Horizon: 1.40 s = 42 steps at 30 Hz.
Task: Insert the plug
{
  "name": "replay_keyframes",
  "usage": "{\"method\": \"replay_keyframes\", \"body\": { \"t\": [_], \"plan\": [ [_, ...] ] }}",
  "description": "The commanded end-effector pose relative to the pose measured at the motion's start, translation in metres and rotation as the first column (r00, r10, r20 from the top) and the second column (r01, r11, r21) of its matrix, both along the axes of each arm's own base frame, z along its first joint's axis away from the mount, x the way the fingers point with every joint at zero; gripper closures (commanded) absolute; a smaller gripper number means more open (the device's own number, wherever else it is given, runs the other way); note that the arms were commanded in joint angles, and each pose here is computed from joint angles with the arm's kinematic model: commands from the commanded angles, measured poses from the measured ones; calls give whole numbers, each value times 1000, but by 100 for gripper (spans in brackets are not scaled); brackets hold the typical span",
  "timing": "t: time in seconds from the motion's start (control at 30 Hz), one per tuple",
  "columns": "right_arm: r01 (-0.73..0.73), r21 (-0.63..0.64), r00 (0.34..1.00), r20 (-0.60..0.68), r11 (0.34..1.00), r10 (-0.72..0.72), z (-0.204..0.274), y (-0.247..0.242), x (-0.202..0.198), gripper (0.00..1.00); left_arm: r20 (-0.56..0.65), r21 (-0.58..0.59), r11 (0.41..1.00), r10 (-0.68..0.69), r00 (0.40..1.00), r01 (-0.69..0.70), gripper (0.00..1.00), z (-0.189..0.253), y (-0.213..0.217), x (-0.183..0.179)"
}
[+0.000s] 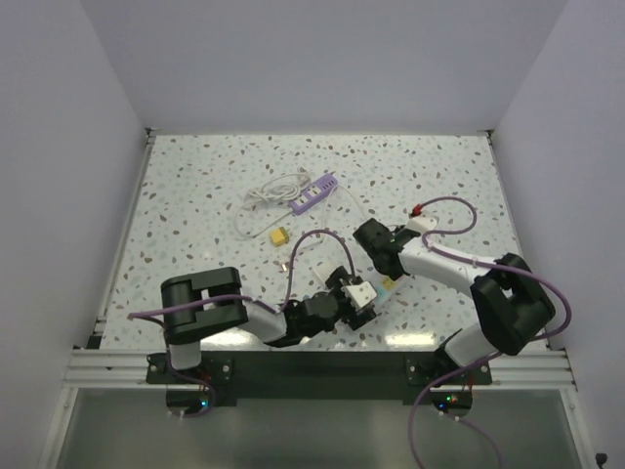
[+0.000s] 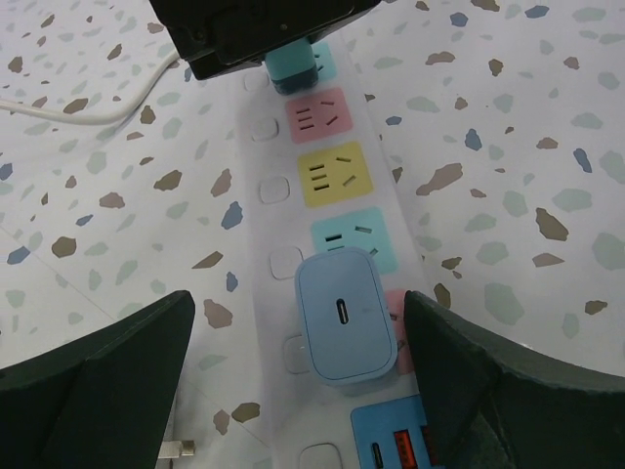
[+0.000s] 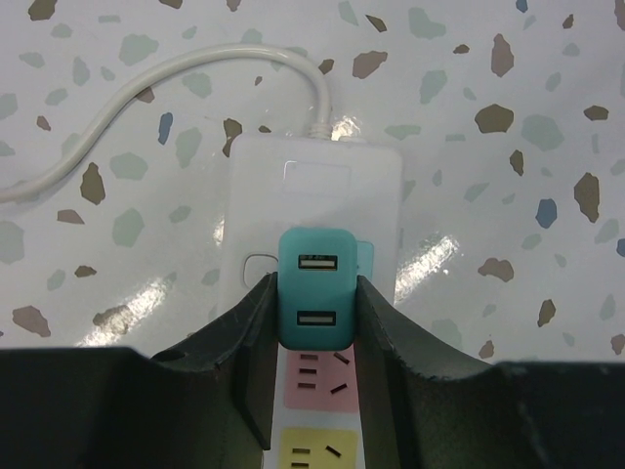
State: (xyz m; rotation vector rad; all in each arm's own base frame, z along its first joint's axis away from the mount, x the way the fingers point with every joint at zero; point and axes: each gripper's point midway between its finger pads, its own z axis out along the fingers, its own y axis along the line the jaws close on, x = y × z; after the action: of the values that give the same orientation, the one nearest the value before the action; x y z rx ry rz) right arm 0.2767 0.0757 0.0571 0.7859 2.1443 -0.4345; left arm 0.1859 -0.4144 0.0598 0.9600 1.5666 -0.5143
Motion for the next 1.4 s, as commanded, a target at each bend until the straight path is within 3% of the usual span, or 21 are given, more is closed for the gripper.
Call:
{"method": "replay_keyframes", "body": {
  "t": [0.0,0.07,0.23,0.43,0.5,0.57,0.63,0.8,1.0,1.23,1.37],
  "plan": [
    [-17,63,980,-195,998,29,-36,3,-39,100,25,-55,998,21,999,-20,5,24,2,2],
    [-24,65,981,-189,998,36,-31,2,-39,100,28,-74,997,32,999,-29,0,34,4,3],
    [-62,67,984,-166,996,72,-10,2,-37,99,33,-112,993,49,998,-45,0,58,12,3],
    [-124,75,982,-134,989,133,8,5,-32,73,50,-159,984,91,995,-82,0,90,31,6],
    [-138,73,981,-129,988,147,13,4,-32,58,51,-175,980,109,993,-99,0,99,39,9],
    [-140,70,982,-118,988,148,17,3,-31,50,47,-195,972,142,989,-131,0,106,51,16],
    [-143,58,982,-114,988,149,21,1,-31,40,37,-185,970,167,985,-157,0,102,60,21],
    [-157,47,982,-101,986,162,30,1,-27,30,22,-134,950,286,958,-280,0,82,94,46],
    [-179,25,981,-76,984,180,48,-2,-24,20,-82,-60,865,492,866,-498,0,38,144,72],
    [-317,55,948,23,947,316,72,8,-18,3,-36,4,903,429,903,-429,0,15,140,68],
    [-417,65,908,76,907,412,84,15,-18,1,-34,-36,932,360,932,-361,0,18,132,62]
  ]
}}
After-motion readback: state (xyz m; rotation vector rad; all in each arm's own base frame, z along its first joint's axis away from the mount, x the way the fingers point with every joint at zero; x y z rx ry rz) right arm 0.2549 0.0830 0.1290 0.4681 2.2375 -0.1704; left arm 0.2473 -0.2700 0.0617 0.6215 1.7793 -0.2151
